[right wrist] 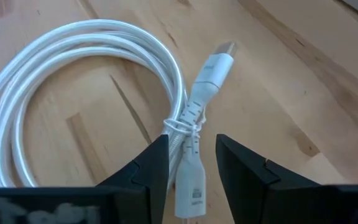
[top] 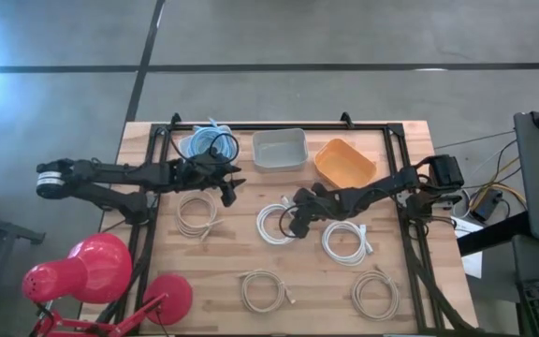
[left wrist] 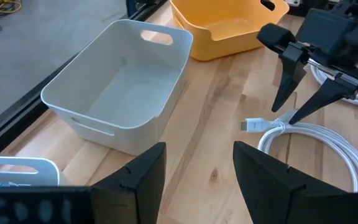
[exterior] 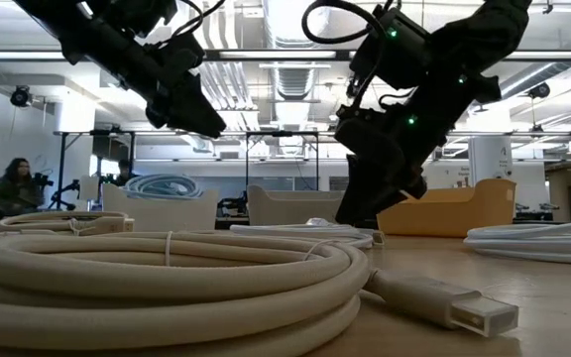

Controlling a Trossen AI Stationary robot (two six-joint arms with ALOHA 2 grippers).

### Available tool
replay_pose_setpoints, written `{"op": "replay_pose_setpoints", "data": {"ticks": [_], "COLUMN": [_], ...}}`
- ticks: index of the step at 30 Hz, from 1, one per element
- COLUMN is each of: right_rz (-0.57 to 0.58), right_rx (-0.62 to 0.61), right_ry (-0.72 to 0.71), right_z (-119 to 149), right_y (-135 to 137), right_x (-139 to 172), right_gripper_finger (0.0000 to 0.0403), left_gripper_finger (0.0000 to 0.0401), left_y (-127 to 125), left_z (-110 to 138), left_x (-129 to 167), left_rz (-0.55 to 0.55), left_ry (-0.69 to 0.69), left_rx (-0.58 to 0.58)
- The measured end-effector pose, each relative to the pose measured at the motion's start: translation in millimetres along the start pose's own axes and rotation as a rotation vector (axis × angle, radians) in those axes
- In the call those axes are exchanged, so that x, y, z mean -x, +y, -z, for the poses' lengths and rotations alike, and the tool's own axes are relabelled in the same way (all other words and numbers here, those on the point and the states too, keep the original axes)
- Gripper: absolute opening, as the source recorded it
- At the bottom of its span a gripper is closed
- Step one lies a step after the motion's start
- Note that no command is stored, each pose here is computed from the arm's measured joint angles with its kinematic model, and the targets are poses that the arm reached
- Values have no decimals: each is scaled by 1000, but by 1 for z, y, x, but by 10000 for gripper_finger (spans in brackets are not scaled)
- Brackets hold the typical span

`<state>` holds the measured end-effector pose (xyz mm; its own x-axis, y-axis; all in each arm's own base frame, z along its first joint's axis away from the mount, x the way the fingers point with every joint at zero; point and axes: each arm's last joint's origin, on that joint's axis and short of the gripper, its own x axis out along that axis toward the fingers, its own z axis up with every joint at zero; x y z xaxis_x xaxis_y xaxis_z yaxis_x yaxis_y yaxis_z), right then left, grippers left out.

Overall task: Pick & Place USB Port
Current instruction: Put the left white cable into the gray bin

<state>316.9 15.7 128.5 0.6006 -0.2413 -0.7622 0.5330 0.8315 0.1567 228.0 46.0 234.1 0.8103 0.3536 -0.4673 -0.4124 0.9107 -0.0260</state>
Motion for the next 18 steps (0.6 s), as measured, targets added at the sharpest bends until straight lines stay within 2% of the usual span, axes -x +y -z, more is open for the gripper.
{"op": "replay_pose_setpoints", "data": {"ticks": [11,18], "right_rz": [-40,7], "right_rx": [-44,-36], "right_ry": [-57,-43], "right_z": [-2,8], "right_y": [2,0], "right_x": [-1,-19], "right_gripper_finger": [125,123], "left_gripper_finger": [195,195], "left_y": [0,0], "left_z": [0,0], "left_x": [0,0], "left_rz": [0,0], "left_ry": [-2,-3], "left_rx": [0,1]}}
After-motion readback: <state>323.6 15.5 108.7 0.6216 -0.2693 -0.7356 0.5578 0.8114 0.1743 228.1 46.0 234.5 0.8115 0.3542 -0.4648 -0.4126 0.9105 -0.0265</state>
